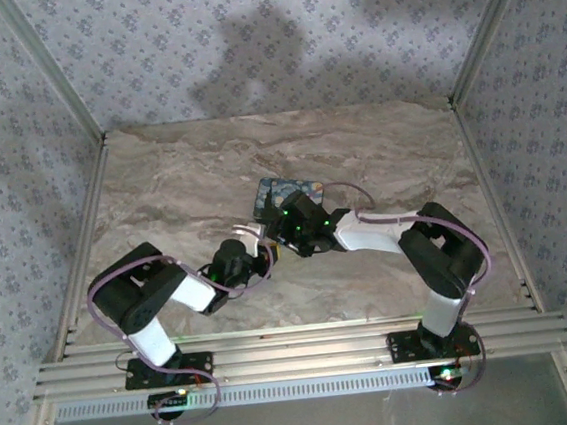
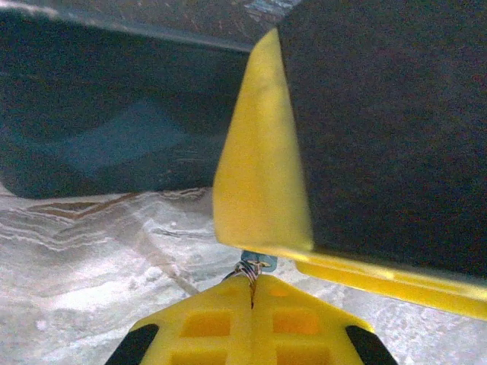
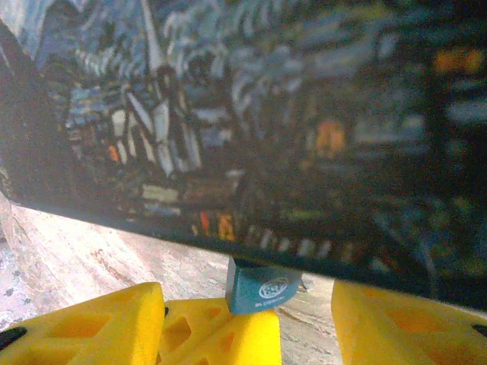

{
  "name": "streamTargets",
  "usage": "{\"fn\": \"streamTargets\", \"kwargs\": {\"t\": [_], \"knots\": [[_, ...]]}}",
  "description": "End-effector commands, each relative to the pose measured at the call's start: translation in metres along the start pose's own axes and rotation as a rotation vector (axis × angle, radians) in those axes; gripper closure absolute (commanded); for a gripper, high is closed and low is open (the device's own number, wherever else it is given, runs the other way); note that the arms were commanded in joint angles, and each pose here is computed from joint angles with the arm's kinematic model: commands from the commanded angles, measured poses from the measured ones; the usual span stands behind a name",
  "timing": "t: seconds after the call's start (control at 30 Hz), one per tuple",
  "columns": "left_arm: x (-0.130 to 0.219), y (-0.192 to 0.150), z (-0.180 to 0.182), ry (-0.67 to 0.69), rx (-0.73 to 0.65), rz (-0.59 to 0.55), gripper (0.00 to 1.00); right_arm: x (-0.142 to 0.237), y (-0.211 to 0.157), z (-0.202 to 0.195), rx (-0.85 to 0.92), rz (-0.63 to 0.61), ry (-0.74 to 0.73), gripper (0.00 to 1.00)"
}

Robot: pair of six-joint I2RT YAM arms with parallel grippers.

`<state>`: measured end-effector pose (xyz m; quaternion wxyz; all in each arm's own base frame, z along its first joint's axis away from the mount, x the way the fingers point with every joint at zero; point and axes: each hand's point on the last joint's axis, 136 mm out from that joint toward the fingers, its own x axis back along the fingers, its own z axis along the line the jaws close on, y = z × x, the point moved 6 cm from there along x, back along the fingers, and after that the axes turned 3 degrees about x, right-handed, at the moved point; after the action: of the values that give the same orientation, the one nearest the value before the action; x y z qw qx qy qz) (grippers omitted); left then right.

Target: Unlock a padlock with a key

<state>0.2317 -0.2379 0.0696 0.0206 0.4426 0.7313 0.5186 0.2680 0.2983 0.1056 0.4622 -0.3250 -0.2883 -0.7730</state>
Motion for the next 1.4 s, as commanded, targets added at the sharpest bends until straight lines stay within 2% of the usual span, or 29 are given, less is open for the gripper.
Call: {"fn": "streamTargets", "kwargs": {"t": [0.0, 0.17, 0.4, 0.47, 0.6, 0.67, 0.77, 0.93, 1.07, 1.17, 1.37], "knots": [[0.003, -0.016, 0.002, 0.076, -0.111, 0.086, 1.00, 0.012, -0.002, 0.002, 0.000, 0.002, -0.010, 0.40], [0.007, -0.015, -0.002, 0.113, -0.175, 0.072, 1.00, 0.009, -0.004, -0.002, -0.002, 0.012, -0.016, 0.45], [0.011, -0.013, -0.008, 0.124, -0.229, 0.056, 1.00, 0.008, -0.006, -0.006, -0.001, 0.021, -0.031, 0.59], [0.012, -0.013, -0.009, 0.126, -0.234, 0.053, 1.00, 0.008, -0.006, -0.007, 0.003, 0.026, -0.043, 0.59], [0.013, -0.012, -0.011, 0.108, -0.223, 0.043, 1.00, 0.008, -0.008, -0.011, 0.002, 0.030, -0.058, 0.46], [0.015, -0.012, -0.012, 0.107, -0.222, 0.033, 1.00, 0.009, -0.008, -0.014, -0.006, 0.019, -0.053, 0.42], [0.018, -0.011, -0.011, 0.110, -0.240, 0.024, 1.00, 0.012, -0.007, -0.014, -0.006, 0.008, -0.050, 0.43], [0.022, -0.009, -0.013, 0.120, -0.289, 0.018, 1.00, 0.012, -0.007, -0.016, 0.004, 0.017, -0.063, 0.53], [0.023, -0.006, -0.016, 0.129, -0.326, 0.014, 1.00, 0.011, -0.009, -0.018, 0.002, 0.026, -0.069, 0.46], [0.023, -0.004, -0.017, 0.135, -0.339, 0.011, 1.00, 0.012, -0.009, -0.016, 0.002, 0.025, -0.067, 0.45], [0.025, -0.003, -0.020, 0.145, -0.363, 0.003, 1.00, 0.009, -0.014, -0.015, 0.011, 0.042, -0.069, 0.61]]}}
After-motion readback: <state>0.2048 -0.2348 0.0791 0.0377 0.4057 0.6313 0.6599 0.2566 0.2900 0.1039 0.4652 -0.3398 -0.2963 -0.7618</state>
